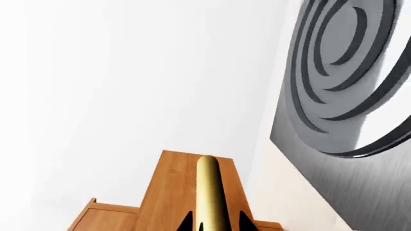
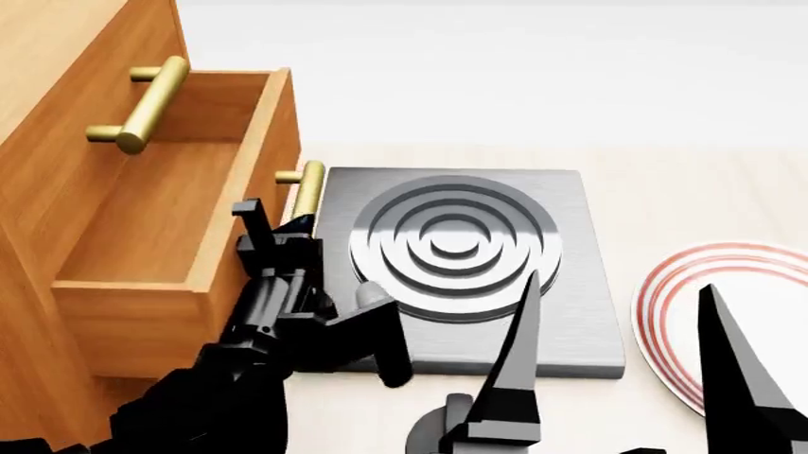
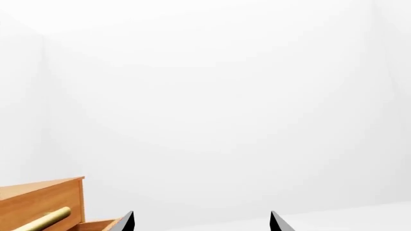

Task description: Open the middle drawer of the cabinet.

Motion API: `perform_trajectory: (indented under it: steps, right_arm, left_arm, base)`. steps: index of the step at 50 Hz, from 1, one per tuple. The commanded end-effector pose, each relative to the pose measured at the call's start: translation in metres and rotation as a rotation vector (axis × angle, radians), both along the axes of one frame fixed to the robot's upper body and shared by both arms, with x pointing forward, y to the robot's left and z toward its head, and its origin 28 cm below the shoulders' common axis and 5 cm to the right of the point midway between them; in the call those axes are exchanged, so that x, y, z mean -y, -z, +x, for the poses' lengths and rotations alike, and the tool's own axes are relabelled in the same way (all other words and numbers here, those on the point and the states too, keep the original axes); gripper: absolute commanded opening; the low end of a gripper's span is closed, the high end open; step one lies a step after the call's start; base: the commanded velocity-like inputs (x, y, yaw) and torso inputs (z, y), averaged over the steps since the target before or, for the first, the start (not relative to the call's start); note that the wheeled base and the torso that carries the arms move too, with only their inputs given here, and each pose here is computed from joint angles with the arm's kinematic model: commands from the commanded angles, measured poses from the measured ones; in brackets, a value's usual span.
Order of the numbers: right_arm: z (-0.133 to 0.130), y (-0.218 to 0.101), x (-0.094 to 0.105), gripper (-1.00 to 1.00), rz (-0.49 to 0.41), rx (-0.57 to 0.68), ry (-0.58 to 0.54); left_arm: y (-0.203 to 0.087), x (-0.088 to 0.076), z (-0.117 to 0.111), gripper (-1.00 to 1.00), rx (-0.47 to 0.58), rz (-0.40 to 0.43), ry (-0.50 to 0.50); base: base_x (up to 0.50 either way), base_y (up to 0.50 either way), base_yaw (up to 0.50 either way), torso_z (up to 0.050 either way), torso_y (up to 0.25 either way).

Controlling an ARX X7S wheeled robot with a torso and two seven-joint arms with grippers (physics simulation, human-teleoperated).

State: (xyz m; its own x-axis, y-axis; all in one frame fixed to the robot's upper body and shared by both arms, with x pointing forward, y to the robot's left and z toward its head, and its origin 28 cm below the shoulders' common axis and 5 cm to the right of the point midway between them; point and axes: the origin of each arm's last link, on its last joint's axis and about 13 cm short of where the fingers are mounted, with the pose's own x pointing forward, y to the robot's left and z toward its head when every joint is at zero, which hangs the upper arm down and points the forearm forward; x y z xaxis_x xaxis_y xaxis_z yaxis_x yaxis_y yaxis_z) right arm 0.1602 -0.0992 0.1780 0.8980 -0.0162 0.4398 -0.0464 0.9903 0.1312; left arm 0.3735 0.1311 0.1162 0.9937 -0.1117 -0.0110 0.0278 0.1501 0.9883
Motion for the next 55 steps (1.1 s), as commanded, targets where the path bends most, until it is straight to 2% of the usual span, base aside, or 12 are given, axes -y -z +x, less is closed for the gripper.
perform_trajectory:
  steps: [1,22,38,42,43,55]
  right_arm:
    - [0.0,0.0,0.0,1.0,0.0,-0.001,-0.004]
    - [0.0,0.0,0.0,1.0,0.003,0.0,-0.004]
    - [0.0,0.001,-0.002,1.0,-0.002,-0.003,-0.011]
    - [-0.001,0.0,-0.001,1.0,-0.001,-0.002,-0.009]
    - [0.0,0.0,-0.002,1.0,-0.002,-0.002,-0.01]
    - [0.0,0.001,-0.002,1.0,-0.007,-0.003,-0.011]
  left_arm:
    - [-0.018,0.042,-0.014,-1.0,0.215,0.044,0.21]
    - [-0.02,0.062,-0.036,-1.0,0.224,0.02,0.305]
    - [-0.032,0.057,-0.019,-1.0,0.235,-0.004,0.318]
    - [-0.037,0.059,-0.018,-1.0,0.264,-0.045,0.33]
    - [-0.039,0.059,-0.016,1.0,0.266,-0.051,0.329]
    - [-0.046,0.052,-0.004,1.0,0.305,-0.095,0.294]
  base:
    - [0.0,0.0,0.0,0.0,0.01]
    - [0.0,0.0,0.0,0.001,0.004]
    - [0.0,0.0,0.0,0.0,0.001]
    - [0.0,0.0,0.0,0.0,0.0]
    - [0.0,0.0,0.0,0.0,0.0]
    - [0.0,0.0,0.0,0.0,0.0]
